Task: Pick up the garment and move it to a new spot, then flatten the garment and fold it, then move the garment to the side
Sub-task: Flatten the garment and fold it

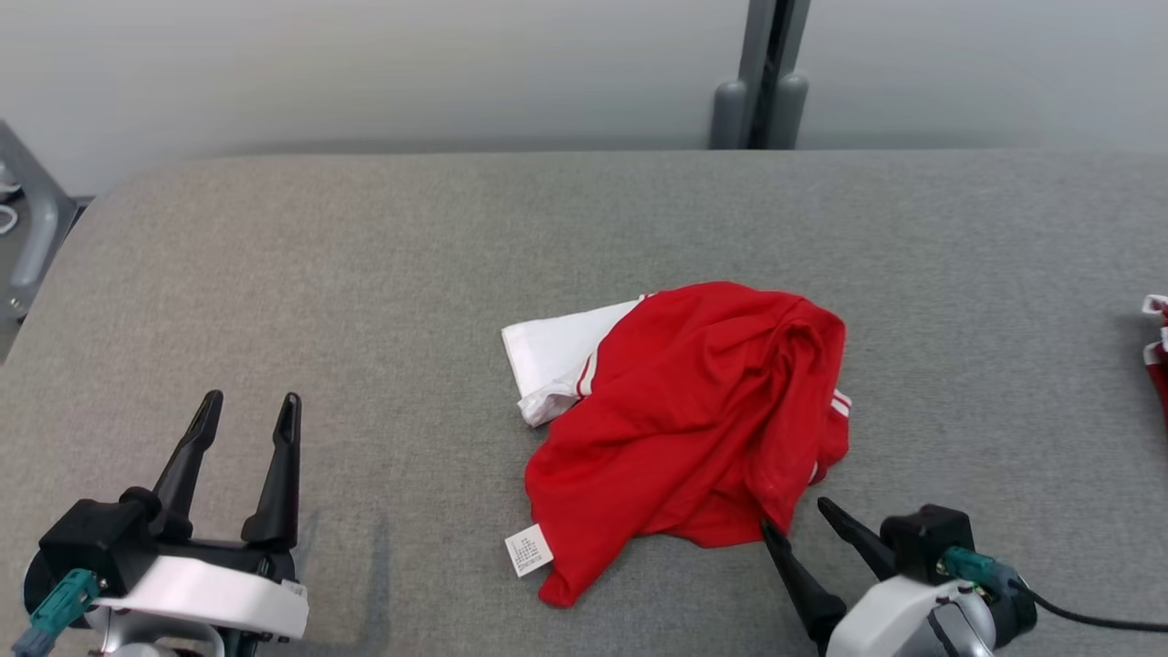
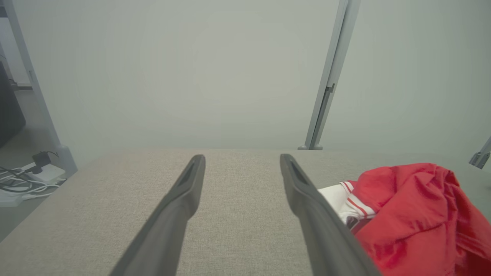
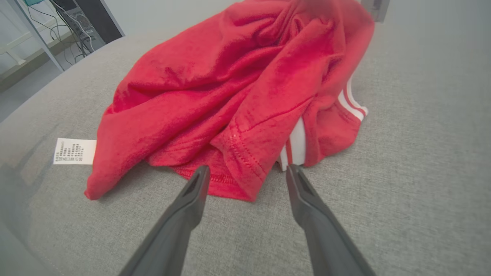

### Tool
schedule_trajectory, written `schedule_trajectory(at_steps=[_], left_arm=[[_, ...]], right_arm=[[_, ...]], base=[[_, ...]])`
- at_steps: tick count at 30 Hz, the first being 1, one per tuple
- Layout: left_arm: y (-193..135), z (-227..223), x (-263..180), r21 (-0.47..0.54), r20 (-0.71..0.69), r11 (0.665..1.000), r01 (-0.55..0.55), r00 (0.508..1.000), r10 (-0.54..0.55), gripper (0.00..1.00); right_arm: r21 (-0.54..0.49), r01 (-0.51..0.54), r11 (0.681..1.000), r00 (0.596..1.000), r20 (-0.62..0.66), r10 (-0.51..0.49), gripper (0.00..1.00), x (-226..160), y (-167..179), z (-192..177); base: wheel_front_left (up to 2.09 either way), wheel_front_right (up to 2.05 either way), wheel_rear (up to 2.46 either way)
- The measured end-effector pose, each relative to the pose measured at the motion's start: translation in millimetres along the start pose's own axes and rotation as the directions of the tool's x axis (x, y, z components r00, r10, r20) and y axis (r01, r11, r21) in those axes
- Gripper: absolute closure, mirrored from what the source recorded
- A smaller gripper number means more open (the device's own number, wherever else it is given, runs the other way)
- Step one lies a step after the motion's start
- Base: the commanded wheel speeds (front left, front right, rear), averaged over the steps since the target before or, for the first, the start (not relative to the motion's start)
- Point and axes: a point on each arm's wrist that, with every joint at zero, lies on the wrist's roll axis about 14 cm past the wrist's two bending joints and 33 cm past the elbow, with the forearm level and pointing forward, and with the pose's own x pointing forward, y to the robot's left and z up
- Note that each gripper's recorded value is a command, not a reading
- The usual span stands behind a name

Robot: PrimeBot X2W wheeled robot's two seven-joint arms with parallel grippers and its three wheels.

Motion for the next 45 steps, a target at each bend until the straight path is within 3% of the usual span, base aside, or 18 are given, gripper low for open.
schedule_trajectory(at_steps=[4, 5, 6, 7, 11, 16, 21, 27, 31, 34, 37, 41, 42, 44, 45], left_arm=[[5, -7, 5, -0.005, -0.014, 1.000, -0.018, 1.000, 0.018, 0.00], [6, -9, 6, -0.006, -0.016, 1.000, -0.023, 1.000, 0.023, 0.00], [8, -11, 7, -0.006, -0.022, 1.000, -0.027, 0.999, 0.027, 0.00], [8, -13, 7, -0.006, -0.025, 1.000, -0.029, 0.999, 0.029, 0.00], [10, -17, 9, -0.007, -0.032, 0.999, -0.032, 0.999, 0.032, 0.00], [7, -19, 14, -0.010, -0.033, 1.000, -0.020, 0.999, 0.020, 0.00], [0, -19, 21, -0.016, -0.025, 1.000, 0.005, 1.000, -0.005, 0.00], [-4, -18, 26, -0.017, -0.018, 1.000, 0.018, 1.000, -0.018, 0.00], [-8, -20, 30, -0.021, -0.019, 0.999, 0.027, 0.999, -0.028, 0.00], [-10, -22, 32, -0.027, -0.025, 0.999, 0.032, 0.999, -0.033, 0.00], [-12, -24, 34, -0.030, -0.029, 0.999, 0.038, 0.999, -0.039, 0.00], [-16, -25, 36, -0.034, -0.029, 0.998, 0.047, 0.998, -0.048, 0.00], [-16, -25, 36, -0.034, -0.027, 0.998, 0.048, 0.998, -0.049, 0.00], [-17, -26, 37, -0.033, -0.030, 0.998, 0.051, 0.998, -0.052, 0.00], [-17, -26, 37, -0.033, -0.030, 0.998, 0.051, 0.998, -0.052, 0.00]], right_arm=[[0.008, -0.022, 1.000, 0.999, -0.026, 0.022, 0.00, 20, 2, -9], [0.014, -0.024, 1.000, 0.999, -0.024, 0.024, 0.54, 24, 1, -9], [0.022, -0.026, 0.999, 0.999, -0.019, 0.026, 0.84, 27, 1, -8], [0.024, -0.028, 0.999, 0.999, -0.013, 0.029, 1.00, 30, 1, -6], [0.021, -0.025, 0.999, 0.999, 0.046, 0.024, 1.00, 33, -4, 8], [0.009, -0.025, 1.000, 0.979, 0.205, 0.023, 1.00, 27, -7, 57], [-0.064, -0.064, 0.996, 0.899, 0.429, 0.085, 1.00, 14, 2, 146], [-0.175, -0.083, 0.981, 0.768, 0.616, 0.175, 1.00, -12, 16, 233], [-0.211, -0.072, 0.975, 0.681, 0.704, 0.202, 1.00, -37, 19, 270], [-0.183, -0.050, 0.982, 0.655, 0.736, 0.171, 1.00, -50, 9, 280], [-0.104, -0.010, 0.995, 0.712, 0.697, 0.080, 1.00, -47, -15, 258], [0.078, 0.047, 0.996, 0.822, 0.563, -0.083, 1.00, -32, -52, 193], [0.084, 0.095, 0.992, 0.852, 0.508, -0.125, 1.00, -30, -64, 172], [0.169, 0.163, 0.972, 0.870, 0.440, -0.223, 1.00, -32, -89, 138], [0.169, 0.163, 0.972, 0.870, 0.440, -0.223, 1.00, -32, -89, 138]], base=[[0.00, 0.00, 0.00], [0.00, 0.00, 0.00], [0.00, 0.00, 0.00], [0.00, 0.00, 0.00], [0.00, 0.00, 0.00], [0.00, 0.00, 0.00], [0.00, 0.00, 0.00], [0.00, 0.00, 0.00], [0.00, 0.00, 0.00], [0.00, 0.00, 0.00], [0.00, 0.00, 0.00], [0.00, 0.00, 0.00], [0.00, 0.00, 0.00], [0.00, 0.00, 0.00], [0.00, 0.00, 0.00]])
